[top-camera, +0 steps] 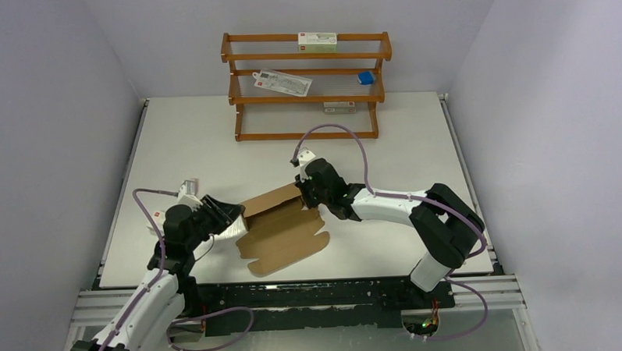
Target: Fold the paper box
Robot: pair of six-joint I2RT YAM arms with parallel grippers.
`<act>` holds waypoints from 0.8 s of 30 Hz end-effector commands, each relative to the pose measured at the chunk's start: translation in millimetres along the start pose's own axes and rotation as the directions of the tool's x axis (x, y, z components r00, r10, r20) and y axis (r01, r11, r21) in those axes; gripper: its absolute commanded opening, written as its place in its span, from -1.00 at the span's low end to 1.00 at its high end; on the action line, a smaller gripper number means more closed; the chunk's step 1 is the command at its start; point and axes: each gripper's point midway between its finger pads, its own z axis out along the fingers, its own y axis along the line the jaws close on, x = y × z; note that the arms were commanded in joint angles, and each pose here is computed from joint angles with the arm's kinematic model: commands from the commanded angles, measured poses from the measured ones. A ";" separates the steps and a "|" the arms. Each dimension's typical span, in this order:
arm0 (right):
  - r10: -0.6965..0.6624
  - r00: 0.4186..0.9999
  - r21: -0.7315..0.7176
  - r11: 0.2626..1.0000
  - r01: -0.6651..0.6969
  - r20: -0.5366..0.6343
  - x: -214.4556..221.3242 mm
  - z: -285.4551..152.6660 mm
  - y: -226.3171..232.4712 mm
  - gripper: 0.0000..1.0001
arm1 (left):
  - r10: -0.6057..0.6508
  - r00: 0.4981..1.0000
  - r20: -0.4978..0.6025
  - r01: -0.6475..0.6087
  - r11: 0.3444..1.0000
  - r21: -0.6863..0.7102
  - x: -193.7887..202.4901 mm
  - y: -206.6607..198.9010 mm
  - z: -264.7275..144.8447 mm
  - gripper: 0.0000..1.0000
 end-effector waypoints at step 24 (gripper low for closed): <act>0.094 0.993 -0.043 0.994 -0.097 -0.067 17.6 -16.8 17.0 -0.70 | 0.084 0.996 -0.033 -0.087 0.991 -0.097 9.0 24.5 -6.3 -0.35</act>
